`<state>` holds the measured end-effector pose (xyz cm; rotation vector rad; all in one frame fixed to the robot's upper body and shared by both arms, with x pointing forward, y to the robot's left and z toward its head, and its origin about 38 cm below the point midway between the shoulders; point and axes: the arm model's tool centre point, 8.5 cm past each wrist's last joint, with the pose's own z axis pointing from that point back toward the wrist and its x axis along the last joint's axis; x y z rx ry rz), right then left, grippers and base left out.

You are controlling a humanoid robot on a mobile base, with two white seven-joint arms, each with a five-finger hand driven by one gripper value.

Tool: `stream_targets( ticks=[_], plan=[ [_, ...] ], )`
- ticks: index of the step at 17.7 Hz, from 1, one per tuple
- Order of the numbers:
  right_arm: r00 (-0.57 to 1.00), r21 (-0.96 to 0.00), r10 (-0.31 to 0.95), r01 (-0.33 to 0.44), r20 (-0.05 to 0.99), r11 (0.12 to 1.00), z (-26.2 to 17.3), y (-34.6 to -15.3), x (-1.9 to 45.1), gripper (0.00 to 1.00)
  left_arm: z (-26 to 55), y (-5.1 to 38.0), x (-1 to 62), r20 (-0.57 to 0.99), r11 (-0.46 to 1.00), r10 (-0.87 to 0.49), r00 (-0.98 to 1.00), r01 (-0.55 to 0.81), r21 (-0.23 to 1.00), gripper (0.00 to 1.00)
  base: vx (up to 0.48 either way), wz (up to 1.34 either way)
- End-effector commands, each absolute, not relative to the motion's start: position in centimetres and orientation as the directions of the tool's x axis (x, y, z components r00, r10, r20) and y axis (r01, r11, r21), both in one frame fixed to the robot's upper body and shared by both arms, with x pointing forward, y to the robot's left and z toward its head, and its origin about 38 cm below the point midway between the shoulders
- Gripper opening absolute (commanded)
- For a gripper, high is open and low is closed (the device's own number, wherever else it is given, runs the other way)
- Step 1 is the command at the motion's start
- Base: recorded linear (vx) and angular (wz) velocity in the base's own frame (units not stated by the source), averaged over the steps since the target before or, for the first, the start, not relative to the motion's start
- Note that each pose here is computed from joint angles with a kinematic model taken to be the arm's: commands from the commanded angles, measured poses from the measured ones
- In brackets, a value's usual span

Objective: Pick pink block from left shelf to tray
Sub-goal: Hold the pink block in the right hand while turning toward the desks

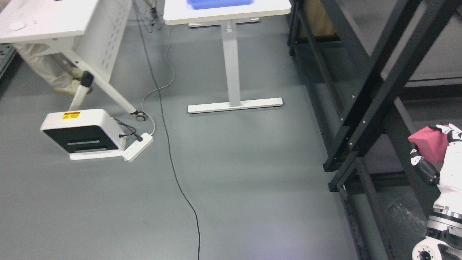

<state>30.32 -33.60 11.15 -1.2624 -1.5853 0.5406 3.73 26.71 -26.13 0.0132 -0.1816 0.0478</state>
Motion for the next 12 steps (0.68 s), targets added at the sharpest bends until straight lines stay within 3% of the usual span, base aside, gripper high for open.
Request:
stream_targets(
  ticks=[1, 4, 12],
  plan=[
    [0.043, -0.812, 0.906, 0.463, 0.421, 0.356, 11.18, -33.66, 30.3, 0.02, -26.06, 27.84, 3.15, 0.173, 0.999, 0.042, 0.984, -0.048, 0.027, 1.0, -0.177, 0.7],
    [0.043, -0.812, 0.905, 0.462, 0.423, 0.357, 11.17, -33.62, 30.31, 0.02, -26.06, 27.84, 3.13, 0.172, 0.999, 0.042, 0.984, -0.048, 0.027, 1.0, -0.14, 0.61],
    [0.041, -0.811, 0.905, 0.463, 0.423, 0.358, 11.22, -33.61, 30.36, 0.02, -26.06, 27.84, 3.15, 0.173, 0.999, 0.042, 0.984, -0.048, 0.027, 1.0, 0.022, -0.01]
  ],
)
